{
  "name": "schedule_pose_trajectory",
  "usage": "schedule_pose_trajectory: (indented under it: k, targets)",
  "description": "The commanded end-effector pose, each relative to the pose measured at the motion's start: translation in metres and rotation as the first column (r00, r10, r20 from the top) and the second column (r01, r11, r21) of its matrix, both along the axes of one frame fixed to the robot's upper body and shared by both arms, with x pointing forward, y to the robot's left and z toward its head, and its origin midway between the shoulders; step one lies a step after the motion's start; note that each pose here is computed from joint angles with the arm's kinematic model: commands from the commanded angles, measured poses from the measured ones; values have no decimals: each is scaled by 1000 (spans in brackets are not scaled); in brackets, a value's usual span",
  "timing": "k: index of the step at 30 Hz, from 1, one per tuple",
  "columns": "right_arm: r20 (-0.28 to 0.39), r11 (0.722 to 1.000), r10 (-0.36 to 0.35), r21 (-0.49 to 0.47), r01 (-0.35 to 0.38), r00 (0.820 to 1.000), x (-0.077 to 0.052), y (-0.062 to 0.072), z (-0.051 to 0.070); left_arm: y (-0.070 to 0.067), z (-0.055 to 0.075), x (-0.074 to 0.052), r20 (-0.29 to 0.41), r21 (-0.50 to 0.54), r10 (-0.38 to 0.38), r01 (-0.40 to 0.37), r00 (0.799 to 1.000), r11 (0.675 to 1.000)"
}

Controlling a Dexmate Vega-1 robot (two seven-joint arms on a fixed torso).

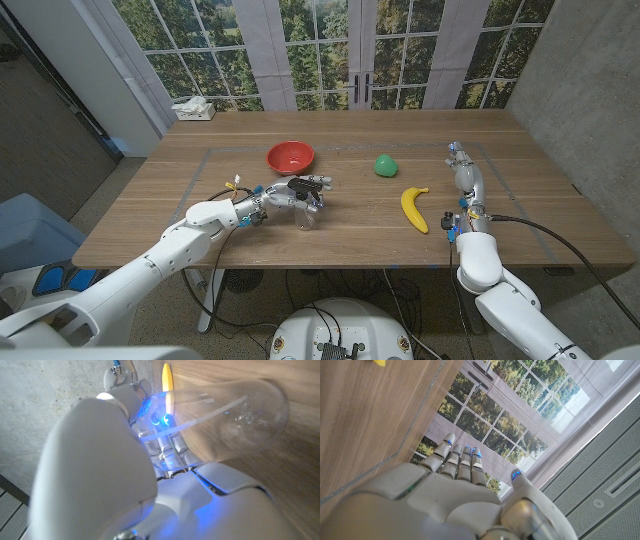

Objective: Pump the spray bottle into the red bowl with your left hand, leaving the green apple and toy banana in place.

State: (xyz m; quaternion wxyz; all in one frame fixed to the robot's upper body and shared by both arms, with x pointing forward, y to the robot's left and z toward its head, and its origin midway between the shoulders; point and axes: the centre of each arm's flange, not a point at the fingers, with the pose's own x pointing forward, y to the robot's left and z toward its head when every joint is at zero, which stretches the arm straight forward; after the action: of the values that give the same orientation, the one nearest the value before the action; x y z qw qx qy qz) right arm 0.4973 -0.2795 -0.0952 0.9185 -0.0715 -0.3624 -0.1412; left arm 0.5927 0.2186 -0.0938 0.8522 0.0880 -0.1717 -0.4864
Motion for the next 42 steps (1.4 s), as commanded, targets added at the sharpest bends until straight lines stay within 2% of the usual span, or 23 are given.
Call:
schedule_pose_trajectory:
  k: [1, 3, 8, 10, 12, 16, 18, 25, 31, 33, 36, 37, 42]
  targets:
    - [9, 1000, -2, -9, 2, 1000, -3, -2, 0, -5, -8, 0, -140, -55, -57, 49, 989, 997]
    - [9, 1000, -5, -8, 5, 1000, -4, -2, 0, -6, -10, 0, -141, -61, -71, 63, 988, 996]
    - [6, 1000, -3, -4, 3, 1000, -6, -3, -2, -3, -11, -4, -124, -64, -10, 2, 992, 998]
    - [7, 1000, -9, -5, 9, 1000, -7, -4, -3, -3, -11, -4, -144, -62, -19, 10, 989, 998]
    - [4, 1000, -7, -8, 7, 1000, -7, -4, -3, -2, -13, -6, -152, -75, 10, -22, 988, 997]
    - [3, 1000, -7, -12, 7, 1000, -8, -4, -3, -2, -15, -8, -191, -93, 16, -35, 981, 995]
    - [0, 1000, -7, -9, 7, 1000, -8, -4, -4, -2, -16, -11, -224, -113, 36, -62, 974, 992]
    - [-6, 1000, -14, -15, 14, 1000, -8, -4, -4, -4, -20, -14, -331, -173, 11, -72, 944, 982]
    - [-24, 1000, -16, -1, 16, 1000, -4, -5, -6, -5, -20, -16, -378, -213, -18, -68, 926, 975]
    - [-26, 1000, -12, 2, 12, 1000, -2, -5, -5, -8, -22, -17, -420, -246, -65, -44, 905, 968]
    - [-32, 1000, -11, 2, 11, 999, 1, -4, -3, -9, -24, -19, -432, -243, -60, -52, 900, 969]
    - [-34, 1000, -8, 1, 8, 999, 2, -4, -3, -9, -24, -20, -451, -249, -64, -57, 890, 967]
    - [-39, 1000, -5, -4, 5, 999, 6, -2, -2, -7, -21, -21, -455, -272, -60, -75, 888, 959]
